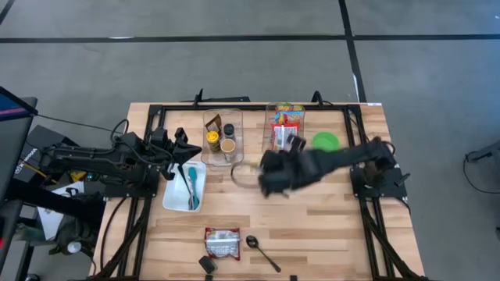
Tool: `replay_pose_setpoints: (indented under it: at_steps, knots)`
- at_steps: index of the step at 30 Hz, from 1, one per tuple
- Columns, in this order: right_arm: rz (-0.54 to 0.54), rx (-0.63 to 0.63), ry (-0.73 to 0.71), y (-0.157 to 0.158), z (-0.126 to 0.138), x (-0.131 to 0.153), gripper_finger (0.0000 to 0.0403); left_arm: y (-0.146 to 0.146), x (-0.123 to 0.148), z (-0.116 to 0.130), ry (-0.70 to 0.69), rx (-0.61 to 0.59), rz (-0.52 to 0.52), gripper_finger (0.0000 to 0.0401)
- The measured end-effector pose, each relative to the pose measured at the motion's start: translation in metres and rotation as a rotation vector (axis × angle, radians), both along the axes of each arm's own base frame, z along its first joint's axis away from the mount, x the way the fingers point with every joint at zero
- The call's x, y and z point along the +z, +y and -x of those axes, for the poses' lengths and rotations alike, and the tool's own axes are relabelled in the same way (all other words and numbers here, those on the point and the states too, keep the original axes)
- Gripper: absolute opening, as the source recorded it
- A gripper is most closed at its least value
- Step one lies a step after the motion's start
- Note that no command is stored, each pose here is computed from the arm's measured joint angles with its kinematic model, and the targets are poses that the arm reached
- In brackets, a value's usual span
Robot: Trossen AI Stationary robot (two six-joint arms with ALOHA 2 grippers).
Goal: Pick & Place Food Item
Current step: Put the yellow noodle pack into the right transparent bin
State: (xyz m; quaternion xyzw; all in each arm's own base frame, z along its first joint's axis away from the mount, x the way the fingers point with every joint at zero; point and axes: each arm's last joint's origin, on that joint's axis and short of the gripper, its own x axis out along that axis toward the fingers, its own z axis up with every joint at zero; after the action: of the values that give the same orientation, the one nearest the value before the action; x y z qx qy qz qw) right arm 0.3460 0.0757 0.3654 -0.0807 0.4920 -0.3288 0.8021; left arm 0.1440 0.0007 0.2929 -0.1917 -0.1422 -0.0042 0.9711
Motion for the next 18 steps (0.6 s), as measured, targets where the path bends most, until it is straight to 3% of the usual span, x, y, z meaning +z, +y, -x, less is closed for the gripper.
replay_pose_setpoints:
  at_steps: [5, 10, 15, 18]
  knots:
    - [-0.031, -0.095, -0.037, -0.054, 0.015, 0.026, 0.0, 0.0, 0.0, 0.0, 0.001, 0.0, 0.0, 0.0004]
    - [-0.115, -0.176, -0.026, -0.102, 0.025, 0.034, 0.0, 0.0, 0.0, 0.0, 0.0, 0.0, 0.0, 0.0004]
    - [-0.23, -0.168, 0.037, -0.125, 0.029, 0.026, 0.0, 0.0, 0.0, 0.0, 0.0, 0.0, 0.0, 0.0004]
    - [-0.243, -0.162, 0.083, -0.132, 0.028, 0.018, 0.0, 0.0, 0.0, 0.0, 0.0, 0.0, 0.0, 0.0004]
